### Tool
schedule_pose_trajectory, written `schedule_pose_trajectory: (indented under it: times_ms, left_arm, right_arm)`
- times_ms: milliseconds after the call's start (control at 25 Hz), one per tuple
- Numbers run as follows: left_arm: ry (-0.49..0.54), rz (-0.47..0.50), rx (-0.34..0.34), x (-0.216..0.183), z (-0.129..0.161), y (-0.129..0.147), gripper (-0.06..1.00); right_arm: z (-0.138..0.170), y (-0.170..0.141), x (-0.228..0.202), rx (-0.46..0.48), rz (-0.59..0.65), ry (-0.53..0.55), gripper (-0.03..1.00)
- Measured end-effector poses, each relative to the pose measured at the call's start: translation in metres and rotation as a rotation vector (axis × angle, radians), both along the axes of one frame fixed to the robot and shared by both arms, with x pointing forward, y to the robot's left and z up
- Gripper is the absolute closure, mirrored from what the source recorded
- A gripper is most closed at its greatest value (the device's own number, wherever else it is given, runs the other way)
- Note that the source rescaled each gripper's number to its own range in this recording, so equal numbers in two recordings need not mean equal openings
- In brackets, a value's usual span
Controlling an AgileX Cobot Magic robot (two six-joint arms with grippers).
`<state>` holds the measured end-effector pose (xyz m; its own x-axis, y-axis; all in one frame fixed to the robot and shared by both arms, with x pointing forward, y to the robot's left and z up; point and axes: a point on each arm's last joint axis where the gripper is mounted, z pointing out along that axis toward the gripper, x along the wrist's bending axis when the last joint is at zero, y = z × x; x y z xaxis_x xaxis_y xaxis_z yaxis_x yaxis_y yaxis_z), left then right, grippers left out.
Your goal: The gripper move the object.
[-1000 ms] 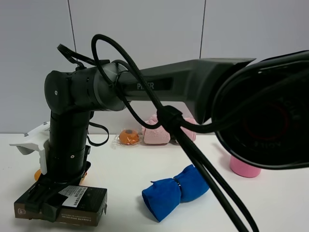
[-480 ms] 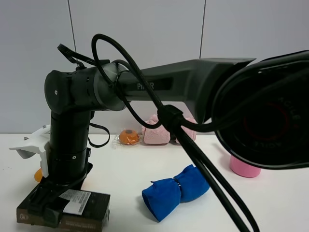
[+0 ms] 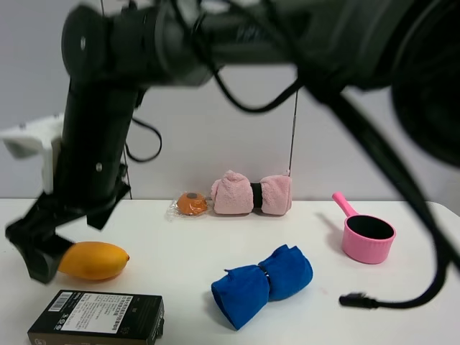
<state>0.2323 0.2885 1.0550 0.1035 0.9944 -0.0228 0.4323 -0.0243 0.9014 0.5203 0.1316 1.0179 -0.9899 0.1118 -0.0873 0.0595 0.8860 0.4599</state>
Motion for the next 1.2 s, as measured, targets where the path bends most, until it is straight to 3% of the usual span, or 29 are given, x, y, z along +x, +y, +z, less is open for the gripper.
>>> schedule_pose_trajectory:
  times_ms: [320,640,760,880,1000,1080,1200]
  left_arm:
    - [0.000,0.000,0.000,0.000,0.000,0.000,-0.06]
    - [0.000,0.000,0.000,0.000,0.000,0.000,-0.06]
    - [0.000,0.000,-0.001,0.000,0.000,0.000,-0.06]
    - [0.000,0.000,-0.001,0.000,0.000,0.000,-0.06]
    - [0.000,0.000,-0.001,0.000,0.000,0.000,-0.06]
    - [0.000,0.000,-0.001,0.000,0.000,0.000,-0.06]
    - [0.000,0.000,-0.001,0.000,0.000,0.000,-0.06]
  right_arm:
    - [0.163,-0.064,-0.031,0.205,-0.066,-0.267,0.06]
    - [0.256,-0.139,-0.071,0.318,-0.192,-0.388,0.06]
    - [0.264,-0.158,-0.079,0.315,-0.251,-0.413,0.11]
    - [0.240,-0.170,-0.083,0.206,-0.264,-0.389,0.12]
    - [0.211,-0.181,-0.092,0.163,-0.252,-0.349,0.13]
    - [0.198,-0.191,-0.102,0.220,-0.252,-0.349,0.13]
    - [0.181,-0.216,-0.121,0.299,-0.271,-0.351,0.02]
